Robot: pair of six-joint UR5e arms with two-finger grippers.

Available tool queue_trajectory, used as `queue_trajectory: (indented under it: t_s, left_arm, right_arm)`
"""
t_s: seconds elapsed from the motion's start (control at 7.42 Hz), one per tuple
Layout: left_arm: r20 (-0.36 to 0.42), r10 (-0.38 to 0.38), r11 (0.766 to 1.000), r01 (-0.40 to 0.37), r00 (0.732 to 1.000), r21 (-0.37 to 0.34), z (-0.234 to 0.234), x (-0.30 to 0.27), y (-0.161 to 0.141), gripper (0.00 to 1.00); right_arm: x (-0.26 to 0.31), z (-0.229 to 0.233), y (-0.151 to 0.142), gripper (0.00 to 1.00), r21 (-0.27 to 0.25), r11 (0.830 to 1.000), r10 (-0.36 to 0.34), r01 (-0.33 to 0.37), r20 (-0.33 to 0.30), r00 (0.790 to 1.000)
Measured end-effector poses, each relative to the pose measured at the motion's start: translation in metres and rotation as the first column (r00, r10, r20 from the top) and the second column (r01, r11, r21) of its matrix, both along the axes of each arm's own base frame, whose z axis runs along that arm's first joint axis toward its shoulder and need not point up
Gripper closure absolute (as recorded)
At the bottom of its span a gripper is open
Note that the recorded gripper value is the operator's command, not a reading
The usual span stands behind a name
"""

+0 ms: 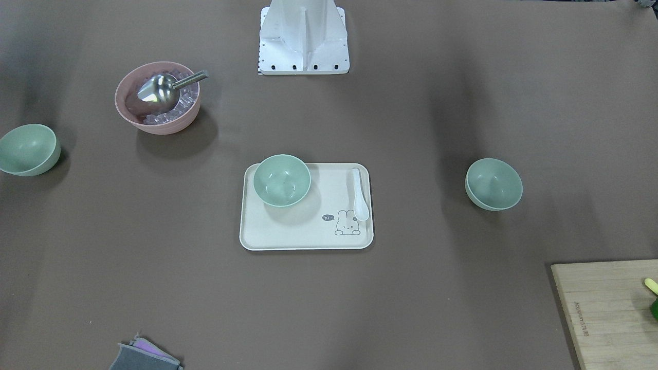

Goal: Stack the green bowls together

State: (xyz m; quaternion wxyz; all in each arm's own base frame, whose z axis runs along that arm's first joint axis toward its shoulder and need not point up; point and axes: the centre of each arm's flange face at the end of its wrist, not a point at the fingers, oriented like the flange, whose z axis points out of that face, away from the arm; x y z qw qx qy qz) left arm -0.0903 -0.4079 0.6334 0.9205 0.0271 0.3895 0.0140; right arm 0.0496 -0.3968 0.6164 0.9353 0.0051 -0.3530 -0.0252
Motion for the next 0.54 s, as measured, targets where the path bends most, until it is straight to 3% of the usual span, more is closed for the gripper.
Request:
queue_trajectory:
  t_s: [0.54]
  left_arm:
    - [0.002,0.01,0.999,-0.01,1.0,0.036,-0.0008,0.0001,-0.0011,0.02]
  right_arm:
    - [-0.0012,-0.0052,-0.0029,0.0,0.014,1.0,0.0,-0.001,0.01,1.0]
